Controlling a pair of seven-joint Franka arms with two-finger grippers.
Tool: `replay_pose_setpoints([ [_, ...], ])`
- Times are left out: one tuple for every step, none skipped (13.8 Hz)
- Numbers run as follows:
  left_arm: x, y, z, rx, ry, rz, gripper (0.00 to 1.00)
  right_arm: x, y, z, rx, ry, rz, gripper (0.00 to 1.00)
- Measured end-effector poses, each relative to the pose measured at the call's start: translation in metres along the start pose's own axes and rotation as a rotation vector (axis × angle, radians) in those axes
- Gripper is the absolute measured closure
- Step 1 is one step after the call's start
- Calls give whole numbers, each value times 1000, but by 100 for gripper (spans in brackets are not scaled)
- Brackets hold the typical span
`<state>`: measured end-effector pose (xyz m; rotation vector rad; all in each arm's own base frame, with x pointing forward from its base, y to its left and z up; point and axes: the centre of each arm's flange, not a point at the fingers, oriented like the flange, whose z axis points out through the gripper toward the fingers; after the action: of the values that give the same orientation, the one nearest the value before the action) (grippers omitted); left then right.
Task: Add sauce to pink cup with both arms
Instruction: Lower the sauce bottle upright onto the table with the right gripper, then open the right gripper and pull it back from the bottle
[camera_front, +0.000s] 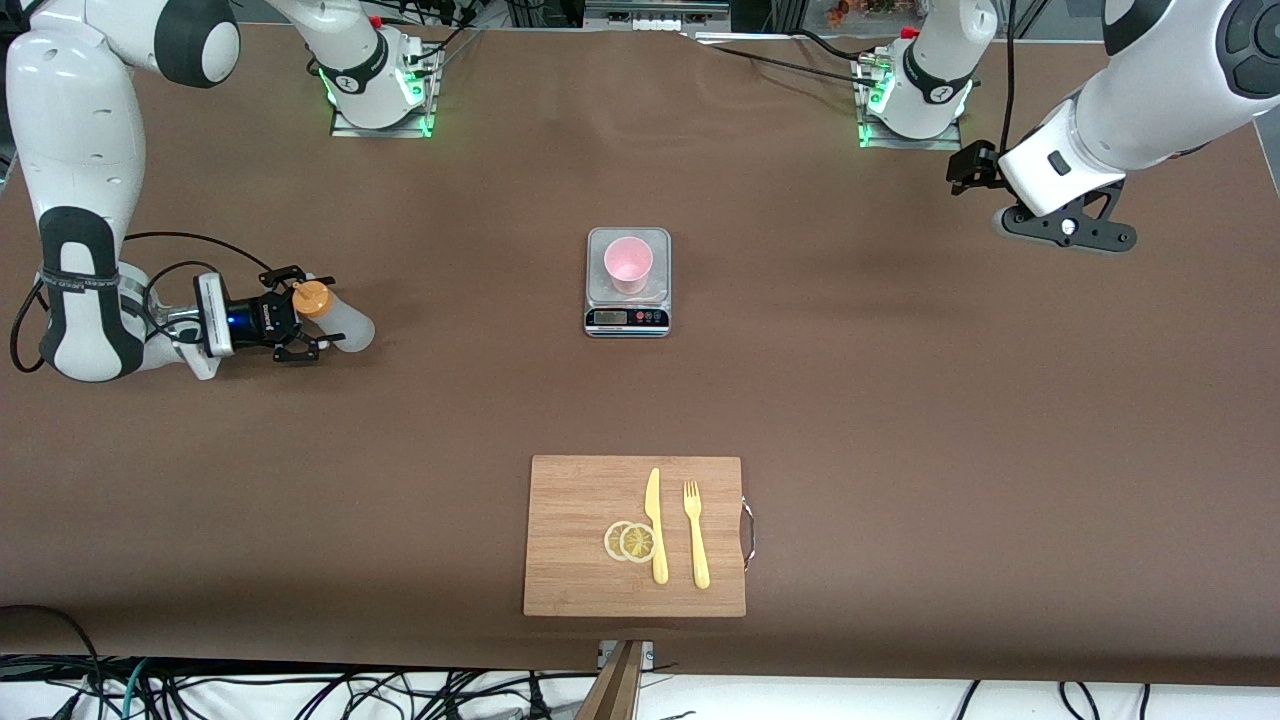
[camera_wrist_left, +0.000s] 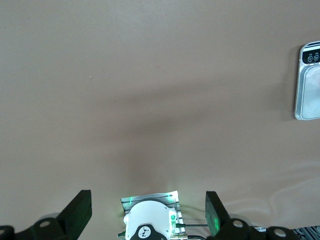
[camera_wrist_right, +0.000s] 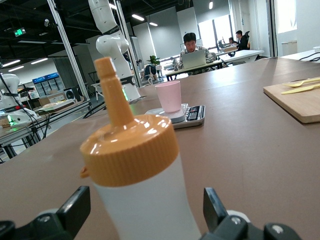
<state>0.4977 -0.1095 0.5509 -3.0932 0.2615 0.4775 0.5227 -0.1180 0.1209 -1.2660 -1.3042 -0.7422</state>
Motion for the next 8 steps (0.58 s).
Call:
replay_pose_setpoints([
  [0, 0, 0, 0, 0, 0, 0, -1, -4, -4, 3, -6, 7, 0],
  [0, 0, 0, 0, 0, 0, 0, -2, -9, -10, 3, -13, 13, 0],
  [0, 0, 0, 0, 0, 0, 0, -3, -14, -17, 3, -22, 18, 0],
  [0, 0, 0, 0, 0, 0, 0, -3, -20, -25, 0, -29, 24, 0],
  [0, 0, 0, 0, 0, 0, 0, -4, -27, -34, -2, -40, 31, 0],
  [0, 0, 0, 0, 0, 0, 0, -3, -33, -42, -6, -51, 37, 0],
  [0, 0, 0, 0, 0, 0, 0, -2, -37, -50, -13, -56, 38, 0],
  [0, 0, 0, 0, 0, 0, 0, 0, -39, -54, -19, -61, 35, 0],
])
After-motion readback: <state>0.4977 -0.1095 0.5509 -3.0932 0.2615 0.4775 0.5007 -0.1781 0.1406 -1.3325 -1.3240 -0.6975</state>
